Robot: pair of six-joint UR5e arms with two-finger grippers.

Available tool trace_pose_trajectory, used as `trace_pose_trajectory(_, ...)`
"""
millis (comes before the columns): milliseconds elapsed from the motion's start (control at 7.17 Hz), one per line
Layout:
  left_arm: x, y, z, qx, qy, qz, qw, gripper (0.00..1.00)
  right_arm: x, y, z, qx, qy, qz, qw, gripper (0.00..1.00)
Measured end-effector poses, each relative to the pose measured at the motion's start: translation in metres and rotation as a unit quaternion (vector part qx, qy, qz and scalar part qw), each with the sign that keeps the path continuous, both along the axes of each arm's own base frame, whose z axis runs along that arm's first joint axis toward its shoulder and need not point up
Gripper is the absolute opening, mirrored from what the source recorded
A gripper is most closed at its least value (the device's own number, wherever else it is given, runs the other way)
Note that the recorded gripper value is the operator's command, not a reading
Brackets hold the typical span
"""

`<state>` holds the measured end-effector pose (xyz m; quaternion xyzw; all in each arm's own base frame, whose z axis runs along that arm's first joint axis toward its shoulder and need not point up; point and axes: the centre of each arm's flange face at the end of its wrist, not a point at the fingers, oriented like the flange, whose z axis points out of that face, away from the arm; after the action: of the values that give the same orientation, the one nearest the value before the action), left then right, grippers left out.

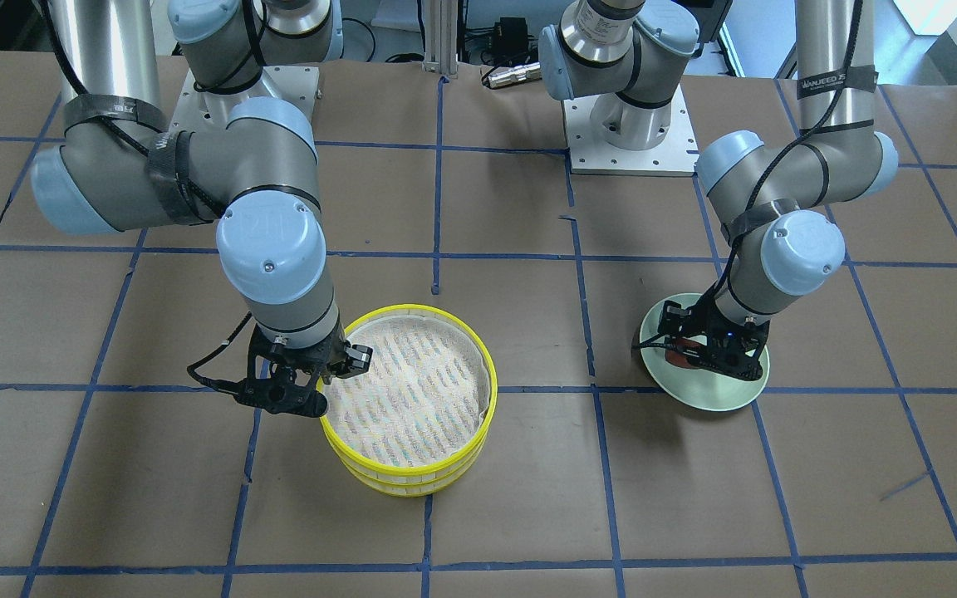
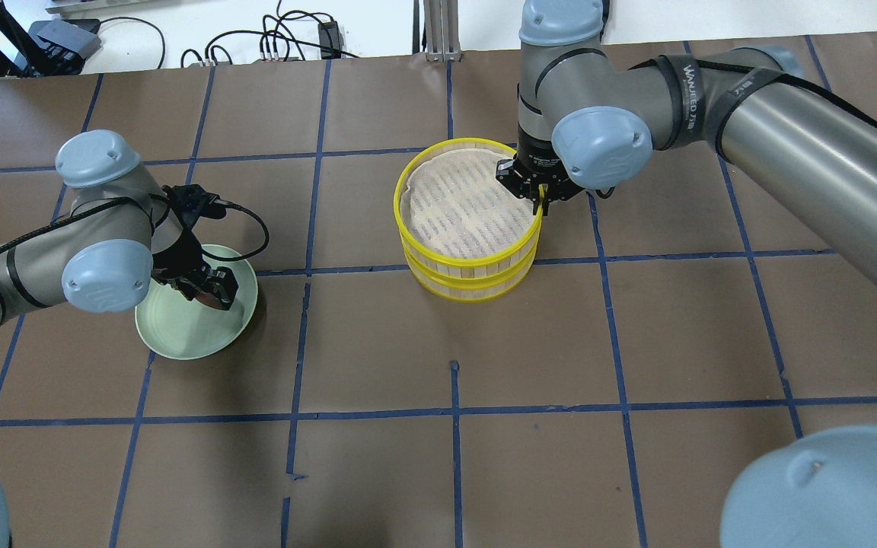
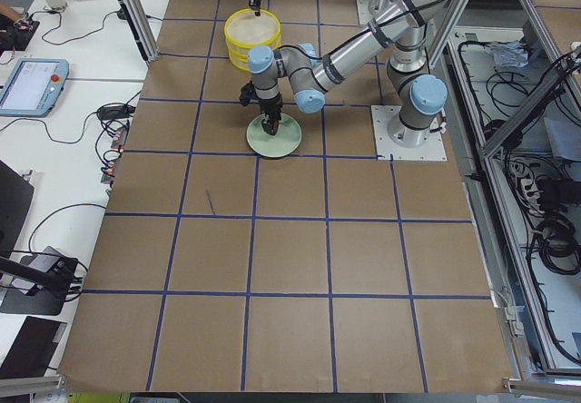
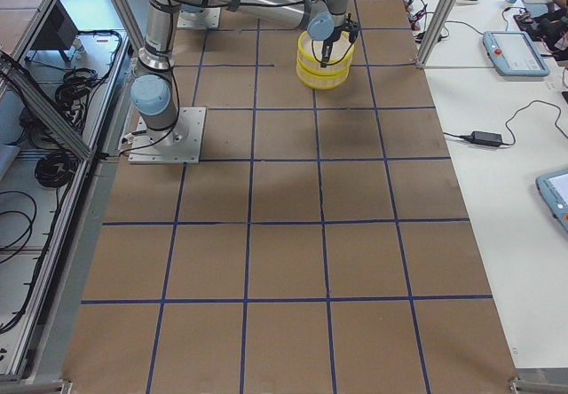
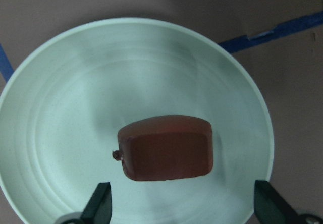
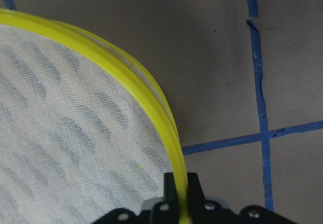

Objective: Place buns in different layers of steamer
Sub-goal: 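Grasp the brown bun on the plate with the left gripper and lift it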

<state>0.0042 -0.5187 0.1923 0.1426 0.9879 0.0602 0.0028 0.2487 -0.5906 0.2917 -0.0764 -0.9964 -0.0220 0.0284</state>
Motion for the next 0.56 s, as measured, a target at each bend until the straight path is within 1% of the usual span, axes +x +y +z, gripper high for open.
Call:
trace_pose_trajectory(140, 0.001, -0.004, -0.001, -0.011, -0.003, 0.005, 0.9999, 0.01, 0.002, 0.001, -0.001, 0.000, 0.000, 0.002, 1.0000, 0.09)
trace_pose_trajectory(279, 0.001, -0.009, 0.008, -0.028, -0.008, 0.016, 0.9994, 0.01, 0.003, 0.002, -0.004, 0.002, 0.001, 0.003, 1.0000, 0.09)
trace_pose_trajectory(419, -0.003, -0.014, 0.030, -0.053, -0.014, 0.025, 0.9982, 0.01, 0.002, 0.004, -0.007, 0.005, 0.001, 0.004, 1.0000, 0.09)
trace_pose_trajectory(558, -0.010, -0.020, 0.063, -0.079, -0.018, 0.026, 0.9964, 0.01, 0.002, 0.004, -0.008, 0.006, 0.002, 0.004, 1.0000, 0.11)
